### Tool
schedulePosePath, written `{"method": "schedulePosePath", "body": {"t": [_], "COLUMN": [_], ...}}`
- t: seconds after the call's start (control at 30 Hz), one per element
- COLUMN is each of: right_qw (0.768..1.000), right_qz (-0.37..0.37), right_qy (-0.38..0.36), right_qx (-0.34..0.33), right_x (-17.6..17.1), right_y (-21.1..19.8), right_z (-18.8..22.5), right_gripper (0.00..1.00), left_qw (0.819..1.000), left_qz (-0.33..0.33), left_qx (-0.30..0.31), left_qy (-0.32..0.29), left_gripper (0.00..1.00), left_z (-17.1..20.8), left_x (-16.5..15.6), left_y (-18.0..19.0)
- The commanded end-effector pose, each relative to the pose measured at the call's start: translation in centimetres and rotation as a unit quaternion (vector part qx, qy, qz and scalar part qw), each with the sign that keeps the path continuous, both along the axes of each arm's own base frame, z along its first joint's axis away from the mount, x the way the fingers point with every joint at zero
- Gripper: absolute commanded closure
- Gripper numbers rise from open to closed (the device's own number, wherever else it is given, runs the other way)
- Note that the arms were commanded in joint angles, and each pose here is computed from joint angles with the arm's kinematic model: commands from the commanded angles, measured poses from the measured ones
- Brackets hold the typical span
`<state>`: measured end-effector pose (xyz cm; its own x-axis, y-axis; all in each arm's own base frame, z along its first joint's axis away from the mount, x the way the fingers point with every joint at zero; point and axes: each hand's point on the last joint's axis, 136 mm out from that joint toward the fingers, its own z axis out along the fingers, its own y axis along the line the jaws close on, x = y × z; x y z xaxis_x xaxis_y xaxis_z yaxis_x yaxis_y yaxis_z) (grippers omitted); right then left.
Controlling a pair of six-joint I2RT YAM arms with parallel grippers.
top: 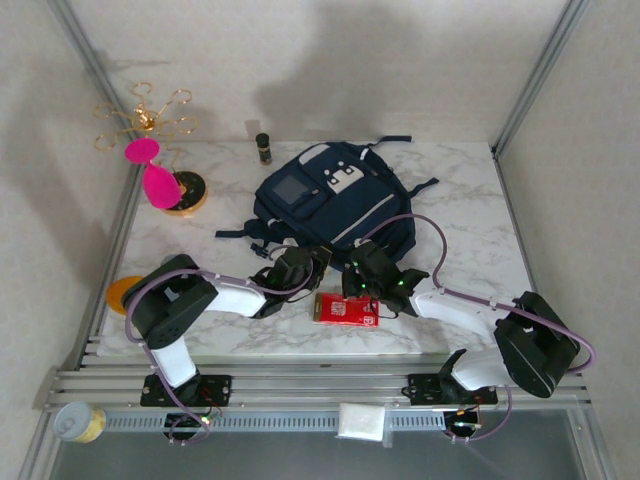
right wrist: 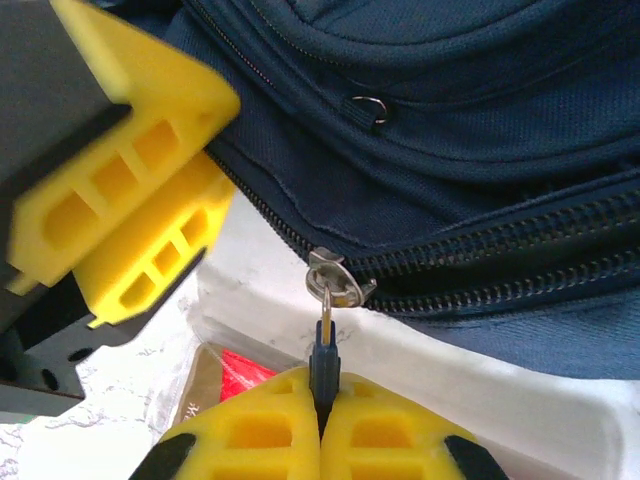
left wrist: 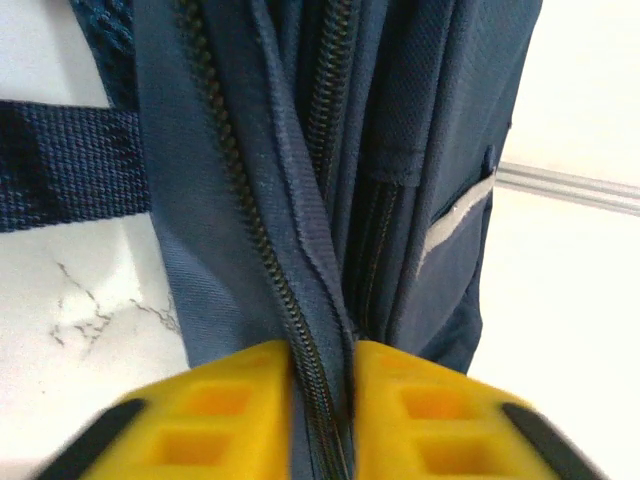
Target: Pack books, pencil case, and school supplies into a backpack
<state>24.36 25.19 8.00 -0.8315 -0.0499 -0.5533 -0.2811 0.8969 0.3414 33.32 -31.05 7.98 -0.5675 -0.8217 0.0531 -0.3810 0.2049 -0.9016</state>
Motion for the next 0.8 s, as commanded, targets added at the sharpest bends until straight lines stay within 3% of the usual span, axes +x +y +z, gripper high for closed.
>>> {"method": "schedulePosePath", "body": {"t": [0.0, 0.07, 0.3, 0.43, 0.53, 0.63, 0.67, 0.7, 0.73, 0.77], "right_qw": [1.0, 1.0, 0.992, 0.987, 0.989, 0.998, 0.999, 0.999, 1.0, 1.0], "right_qz": [-0.008, -0.022, -0.08, -0.111, -0.102, -0.043, -0.027, -0.012, 0.002, 0.013], "right_qy": [-0.003, 0.003, 0.018, 0.022, 0.005, -0.002, -0.005, -0.007, -0.01, -0.013], "right_qx": [-0.009, -0.022, -0.094, -0.111, -0.105, -0.053, -0.041, -0.029, -0.018, -0.01], "right_x": [-0.1, -0.4, -1.7, -1.3, -0.2, 0.1, 0.1, 0.1, 0.0, -0.2], "right_y": [-0.2, -1.2, -6.9, -10.0, -9.5, -5.9, -4.9, -3.8, -2.7, -1.9], "right_z": [1.4, 1.4, 1.1, 0.9, 2.1, 3.2, 3.4, 3.6, 3.8, 4.0], "right_gripper": [1.0, 1.0, 1.0, 1.0, 1.0, 1.0, 1.0, 1.0, 1.0, 1.0], "left_qw": [0.998, 0.996, 0.982, 0.977, 0.977, 0.98, 0.982, 0.984, 0.986, 0.986], "left_qz": [0.056, 0.073, 0.099, 0.098, 0.078, 0.048, 0.038, 0.023, 0.007, -0.001], "left_qx": [0.024, 0.045, 0.156, 0.185, 0.197, 0.186, 0.179, 0.166, 0.153, 0.15], "left_qy": [-0.015, -0.021, -0.026, -0.035, -0.032, -0.044, -0.049, -0.055, -0.065, -0.071], "left_gripper": [0.94, 1.0, 1.0, 1.0, 1.0, 1.0, 0.98, 0.85, 0.65, 0.57], "left_z": [-0.1, -0.1, 0.1, 0.6, 0.6, 1.4, 1.9, 2.5, 3.3, 3.9], "left_x": [1.3, 1.3, 1.7, 2.6, 3.6, 3.9, 3.8, 3.5, 3.0, 2.4], "left_y": [2.0, 3.5, 10.2, 14.1, 15.2, 14.5, 14.0, 13.2, 12.4, 11.9]}}
